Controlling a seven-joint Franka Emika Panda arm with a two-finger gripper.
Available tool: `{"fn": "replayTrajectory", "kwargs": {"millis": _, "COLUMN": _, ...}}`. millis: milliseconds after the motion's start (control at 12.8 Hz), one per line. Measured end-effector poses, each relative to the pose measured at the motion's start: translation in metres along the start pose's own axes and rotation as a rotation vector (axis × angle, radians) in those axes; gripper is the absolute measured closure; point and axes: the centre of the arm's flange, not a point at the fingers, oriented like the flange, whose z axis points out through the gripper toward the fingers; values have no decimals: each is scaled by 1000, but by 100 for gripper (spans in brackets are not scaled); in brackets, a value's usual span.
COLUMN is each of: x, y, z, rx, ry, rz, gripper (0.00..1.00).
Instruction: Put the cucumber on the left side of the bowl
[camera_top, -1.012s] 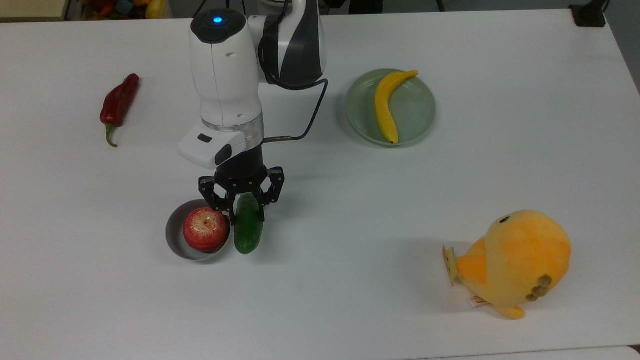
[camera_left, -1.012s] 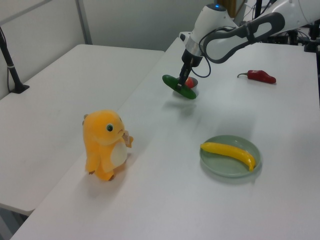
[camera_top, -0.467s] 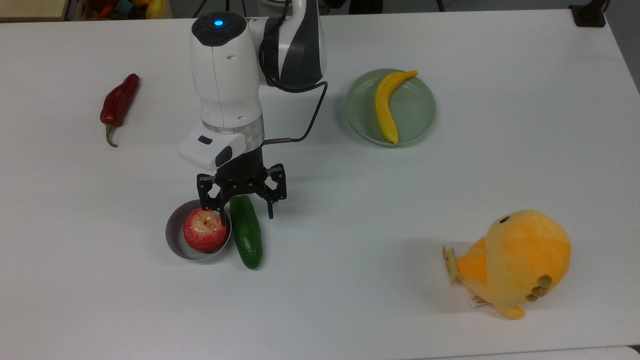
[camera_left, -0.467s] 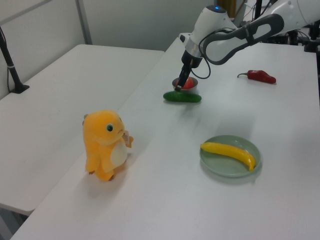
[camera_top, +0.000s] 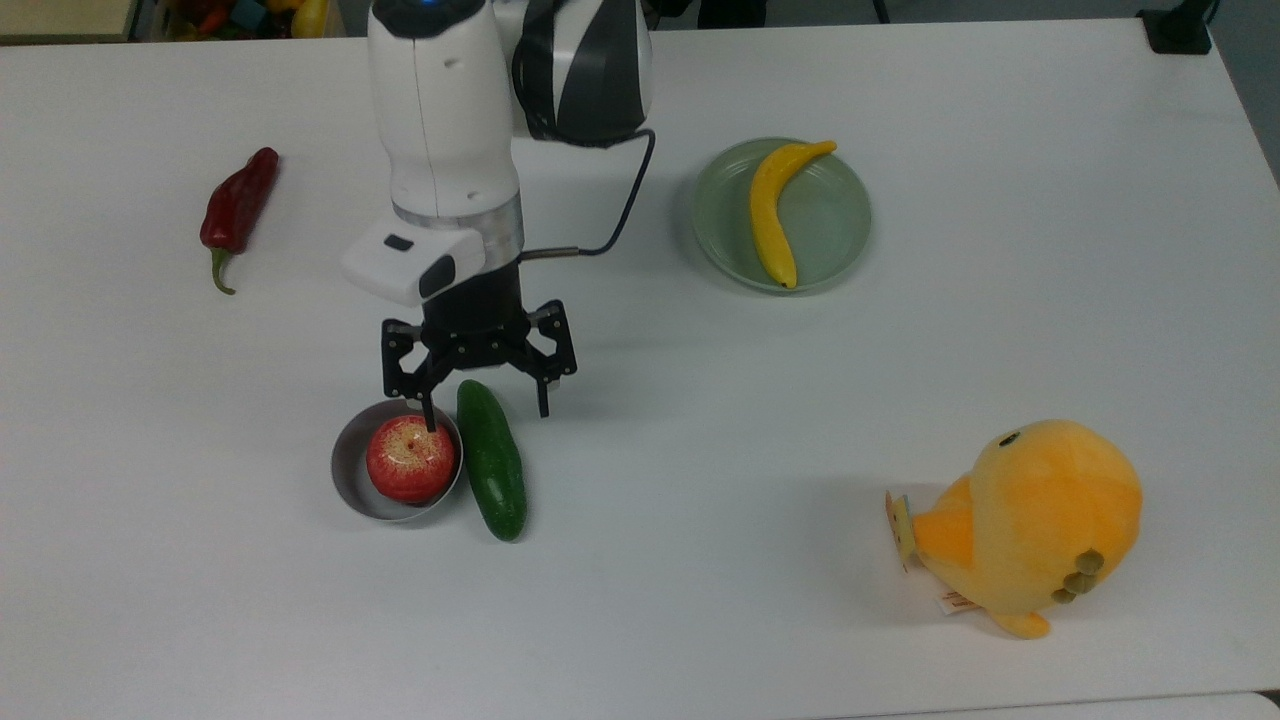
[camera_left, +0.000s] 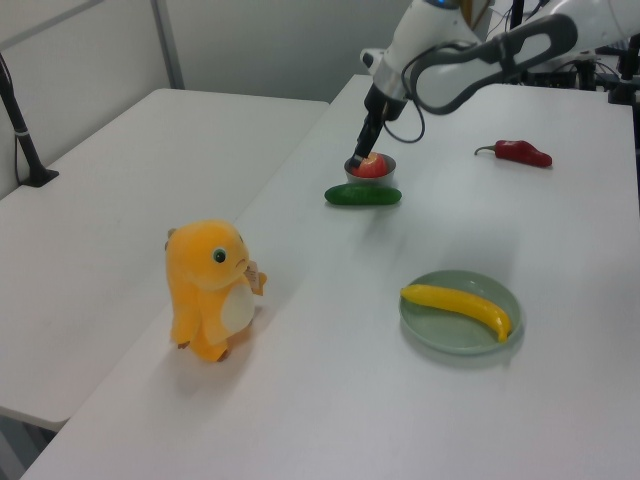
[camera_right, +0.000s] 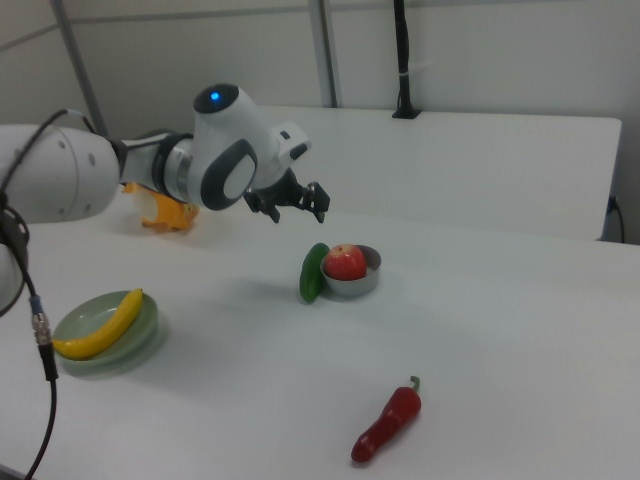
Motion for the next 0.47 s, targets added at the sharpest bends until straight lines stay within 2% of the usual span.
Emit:
{"fn": "replayTrajectory", "kwargs": {"millis": 233, "x": 5, "y": 5, "z": -75, "rx": 41, "ry": -83, "rz": 12, "gripper": 0}}
{"fn": "replayTrajectory", "kwargs": {"millis": 467, "x": -3, "y": 17, "z": -148, "rx": 74, "ry": -158, "rz": 32, "gripper": 0}}
